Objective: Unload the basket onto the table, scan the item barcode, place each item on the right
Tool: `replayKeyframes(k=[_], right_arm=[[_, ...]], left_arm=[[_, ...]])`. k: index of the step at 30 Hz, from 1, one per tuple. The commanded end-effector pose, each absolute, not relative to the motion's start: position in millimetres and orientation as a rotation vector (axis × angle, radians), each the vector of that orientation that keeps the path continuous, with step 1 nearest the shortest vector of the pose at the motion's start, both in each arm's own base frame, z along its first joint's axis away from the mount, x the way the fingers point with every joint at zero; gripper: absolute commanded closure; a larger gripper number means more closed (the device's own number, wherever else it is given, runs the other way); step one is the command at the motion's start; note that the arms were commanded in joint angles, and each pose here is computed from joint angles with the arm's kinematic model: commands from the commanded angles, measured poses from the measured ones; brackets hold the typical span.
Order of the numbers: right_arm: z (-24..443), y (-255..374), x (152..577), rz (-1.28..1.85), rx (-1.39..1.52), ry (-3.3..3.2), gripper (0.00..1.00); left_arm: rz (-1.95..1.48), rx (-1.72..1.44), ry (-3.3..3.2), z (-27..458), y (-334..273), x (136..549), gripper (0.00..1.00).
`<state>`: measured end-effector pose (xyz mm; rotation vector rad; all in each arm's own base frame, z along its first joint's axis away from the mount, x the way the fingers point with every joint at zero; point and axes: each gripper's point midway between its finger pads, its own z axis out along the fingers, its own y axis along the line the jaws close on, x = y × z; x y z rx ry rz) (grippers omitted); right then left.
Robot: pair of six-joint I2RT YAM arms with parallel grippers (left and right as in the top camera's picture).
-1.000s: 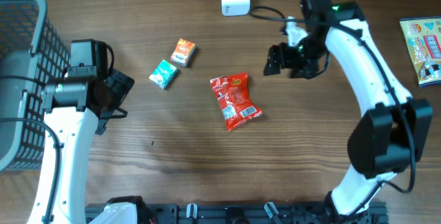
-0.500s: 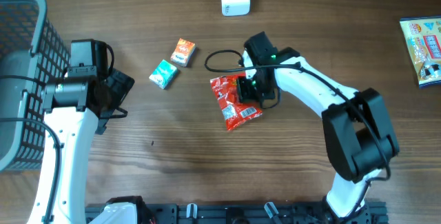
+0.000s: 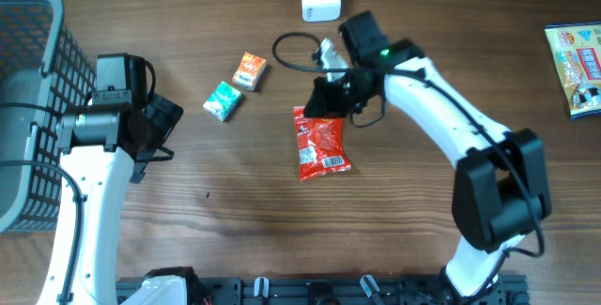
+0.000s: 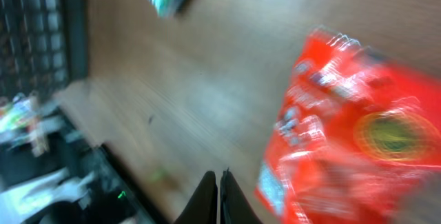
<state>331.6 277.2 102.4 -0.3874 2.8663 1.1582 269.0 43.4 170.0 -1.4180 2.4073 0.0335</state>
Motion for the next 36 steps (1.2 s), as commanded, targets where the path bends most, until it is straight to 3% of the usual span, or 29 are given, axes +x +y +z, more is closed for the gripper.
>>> replayKeyframes(k=[1, 4, 6, 8, 10, 14, 19, 20, 21, 23, 26, 30, 33, 36], right_arm=[[51, 286, 301, 1.408, -0.213, 2.998, 0.96], [1, 255, 298, 1.108, -0.059, 3.139, 0.96], [-7, 224, 316, 0.892, -0.042, 3.140, 0.96], [22, 210, 335, 0.942, -0.107, 3.105, 0.96], [53, 179, 351, 0.780, -0.098, 3.136, 0.96], [85, 173, 343, 0.826, -0.280, 3.126, 0.95], [43, 193, 334, 1.125, -0.196, 3.023, 0.96], [26, 186, 335, 1.082, -0.125, 3.029, 0.96], [-4, 156, 345, 0.833, 0.044, 3.066, 0.96], [-21, 125, 352, 0.643, 0.124, 3.078, 0.96], [8, 109, 353, 0.463, 0.062, 3.111, 0.96], [103, 105, 344, 0.439, 0.045, 3.065, 0.96], [103, 85, 326, 0.283, 0.114, 3.124, 0.95], [66, 82, 311, 0.264, 0.220, 3.161, 0.96]], left_arm=[[0.021, -1.422, 2.397, 172, 44, 269, 0.00], [0.021, -1.422, 2.397, 172, 44, 269, 0.00], [0.021, -1.422, 2.397, 172, 44, 269, 0.00], [0.021, -1.422, 2.397, 172, 44, 269, 0.00], [0.021, -1.422, 2.397, 172, 44, 269, 0.00], [0.022, -1.422, 2.397, 172, 44, 269, 0.00], [0.021, -1.422, 2.397, 172, 44, 269, 0.00], [0.022, -1.422, 2.397, 172, 44, 269, 0.00], [0.021, -1.422, 2.397, 172, 44, 269, 0.00], [0.021, -1.422, 2.397, 172, 44, 269, 0.00], [0.021, -1.422, 2.397, 172, 44, 269, 0.00], [0.021, -1.422, 2.397, 172, 44, 269, 0.00], [0.021, -1.422, 2.397, 172, 44, 269, 0.00], [0.021, -1.422, 2.397, 172, 44, 269, 0.00]])
